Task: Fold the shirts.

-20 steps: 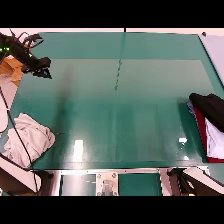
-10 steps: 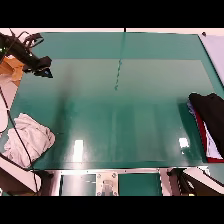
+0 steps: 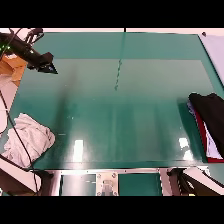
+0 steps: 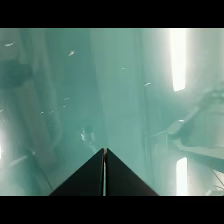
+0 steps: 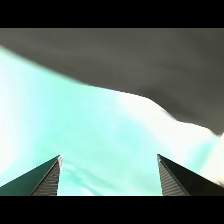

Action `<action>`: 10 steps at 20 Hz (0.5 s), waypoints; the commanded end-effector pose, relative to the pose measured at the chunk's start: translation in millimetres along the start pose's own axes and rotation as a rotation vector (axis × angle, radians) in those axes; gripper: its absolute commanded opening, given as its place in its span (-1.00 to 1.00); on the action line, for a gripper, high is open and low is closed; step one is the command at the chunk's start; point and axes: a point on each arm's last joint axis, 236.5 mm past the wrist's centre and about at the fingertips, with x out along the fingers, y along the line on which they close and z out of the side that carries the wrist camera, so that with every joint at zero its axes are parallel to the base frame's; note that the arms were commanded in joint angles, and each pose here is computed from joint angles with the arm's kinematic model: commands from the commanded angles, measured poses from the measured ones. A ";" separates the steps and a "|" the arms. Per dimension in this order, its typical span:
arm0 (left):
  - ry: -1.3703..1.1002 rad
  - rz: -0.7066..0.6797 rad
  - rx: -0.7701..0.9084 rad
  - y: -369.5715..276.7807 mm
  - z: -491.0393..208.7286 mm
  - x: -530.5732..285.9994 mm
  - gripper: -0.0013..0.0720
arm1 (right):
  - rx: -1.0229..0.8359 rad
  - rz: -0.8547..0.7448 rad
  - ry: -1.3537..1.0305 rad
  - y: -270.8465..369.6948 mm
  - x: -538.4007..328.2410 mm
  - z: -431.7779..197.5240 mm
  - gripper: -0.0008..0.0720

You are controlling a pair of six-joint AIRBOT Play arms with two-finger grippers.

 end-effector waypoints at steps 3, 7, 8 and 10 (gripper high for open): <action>-0.066 -0.032 0.027 -22.3 -2.6 -18.7 -0.90 | -0.414 0.479 -0.062 172.1 -19.3 -33.5 0.83; 0.026 -0.058 0.007 -50.2 -64.0 -0.6 -0.90 | -0.795 0.491 0.227 204.1 63.9 -161.6 -0.89; 0.035 -0.056 0.012 -58.3 -83.2 7.6 -0.90 | -0.867 0.490 0.294 203.0 87.0 -196.8 -0.89; 0.043 -0.058 0.011 -72.8 -123.1 23.7 -0.90 | -0.995 0.464 0.396 188.7 124.6 -257.6 -0.92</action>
